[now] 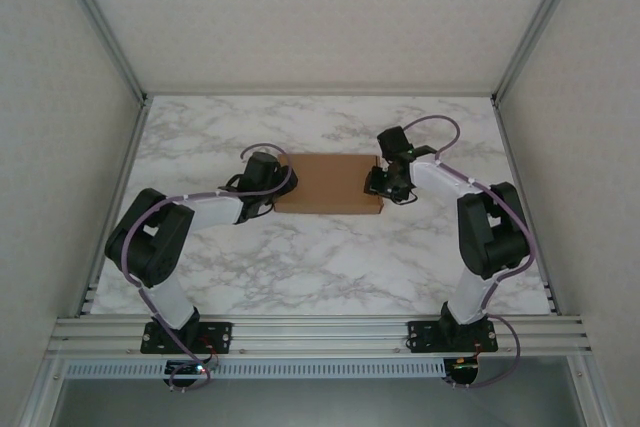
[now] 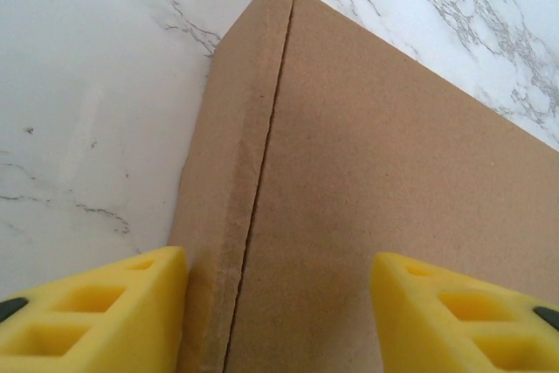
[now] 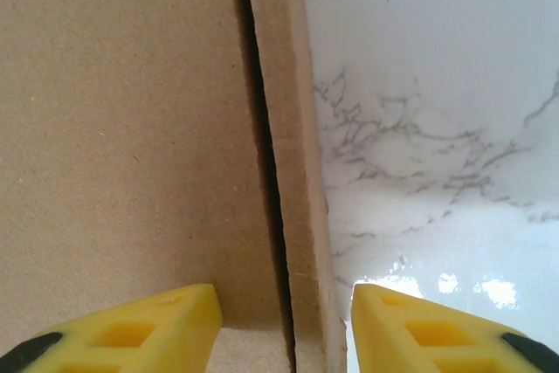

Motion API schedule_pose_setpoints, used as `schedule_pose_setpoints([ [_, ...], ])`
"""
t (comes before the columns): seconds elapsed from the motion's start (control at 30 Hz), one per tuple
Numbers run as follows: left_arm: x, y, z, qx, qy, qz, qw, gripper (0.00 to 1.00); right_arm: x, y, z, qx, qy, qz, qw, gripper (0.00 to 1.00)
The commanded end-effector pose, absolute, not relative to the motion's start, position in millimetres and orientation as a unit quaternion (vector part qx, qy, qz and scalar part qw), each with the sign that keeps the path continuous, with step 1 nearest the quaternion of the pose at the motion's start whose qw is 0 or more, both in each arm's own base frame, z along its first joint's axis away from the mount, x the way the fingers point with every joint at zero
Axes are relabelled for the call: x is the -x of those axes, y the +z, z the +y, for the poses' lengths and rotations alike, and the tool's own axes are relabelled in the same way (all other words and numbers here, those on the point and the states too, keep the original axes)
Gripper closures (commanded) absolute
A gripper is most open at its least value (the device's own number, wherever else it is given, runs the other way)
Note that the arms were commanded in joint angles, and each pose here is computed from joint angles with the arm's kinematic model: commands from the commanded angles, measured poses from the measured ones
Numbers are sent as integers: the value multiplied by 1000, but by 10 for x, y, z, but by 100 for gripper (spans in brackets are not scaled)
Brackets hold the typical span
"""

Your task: Fold the paper box

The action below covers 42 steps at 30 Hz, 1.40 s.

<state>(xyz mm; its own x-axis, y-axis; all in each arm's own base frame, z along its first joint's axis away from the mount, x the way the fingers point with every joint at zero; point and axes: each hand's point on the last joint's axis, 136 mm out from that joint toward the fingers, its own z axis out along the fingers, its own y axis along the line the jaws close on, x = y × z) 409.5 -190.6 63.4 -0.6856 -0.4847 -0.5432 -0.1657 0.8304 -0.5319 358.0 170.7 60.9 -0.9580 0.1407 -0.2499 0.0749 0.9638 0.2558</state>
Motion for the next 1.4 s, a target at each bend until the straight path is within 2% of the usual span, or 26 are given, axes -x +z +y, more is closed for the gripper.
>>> schedule_pose_setpoints([
  [0.0, -4109, 735, -2078, 159, -252, 892, 338, 39, -3642, 564, 1878, -31, 143, 980, 133, 50],
  [0.17, -4273, 1165, -1932, 147, -230, 882, 385, 24, -3692, 926, 1811, -33, 140, 973, 180, 33],
  [0.2, -4302, 1269, -1904, 139, -219, 881, 395, 18, -3704, 1045, 1784, -33, 137, 970, 196, 29],
  [0.23, -4322, 1363, -1886, 132, -212, 881, 402, 7, -3715, 1160, 1760, -32, 136, 967, 211, 27],
  [0.27, -4337, 1469, -1875, 123, -209, 881, 407, 1, -3726, 1308, 1730, -29, 136, 963, 229, 23],
  [0.3, -4344, 1576, -1875, 113, -208, 882, 408, 0, -3729, 1468, 1719, -23, 138, 958, 249, 18],
  [0.37, -4336, 1816, -1852, 98, -216, 878, 416, 0, -3717, 1802, 1699, -6, 149, 944, 295, 1],
  [0.43, -4241, 2198, -1908, 49, -263, 854, 446, 0, -3662, 2152, 1643, 10, 156, 925, 347, 1],
  [0.53, -4058, 2826, -1664, 40, -254, 804, 535, 0, -3467, 2686, 1549, 35, 168, 887, 428, 1],
  [0.6, -3903, 3159, -1344, 58, -205, 763, 611, 1, -3281, 2979, 1502, 53, 179, 865, 465, 1],
  [0.67, -3777, 3293, -831, 142, -123, 722, 666, 1, -3148, 3178, 1438, 59, 186, 844, 500, 1],
  [0.77, -3593, 3159, -349, 163, -4, 691, 704, 1, -3076, 3343, 1316, 62, 170, 819, 545, 1],
  [0.9, -3711, 2387, -212, 51, 95, 746, 657, 1, -3162, 3281, 1195, 99, 99, 801, 583, 1],
  [1.0, -3764, 1966, -126, 27, 50, 770, 636, 1, -3159, 3093, 1280, 181, 69, 772, 605, 1],
  [1.1, -3676, 1853, -77, 24, 11, 741, 671, 1, -3073, 2931, 1408, 247, 70, 716, 649, 1],
  [1.17, -3713, 1668, 102, 72, 21, 748, 659, 1, -3098, 2882, 1344, 229, 61, 697, 677, 1],
  [1.23, -3719, 1515, 218, 105, 29, 747, 656, 1, -3186, 2673, 1239, 211, 37, 719, 662, 1],
  [1.37, -3619, 1493, 130, 57, 16, 723, 689, 1, -3301, 2180, 957, 139, 10, 744, 654, 1],
])
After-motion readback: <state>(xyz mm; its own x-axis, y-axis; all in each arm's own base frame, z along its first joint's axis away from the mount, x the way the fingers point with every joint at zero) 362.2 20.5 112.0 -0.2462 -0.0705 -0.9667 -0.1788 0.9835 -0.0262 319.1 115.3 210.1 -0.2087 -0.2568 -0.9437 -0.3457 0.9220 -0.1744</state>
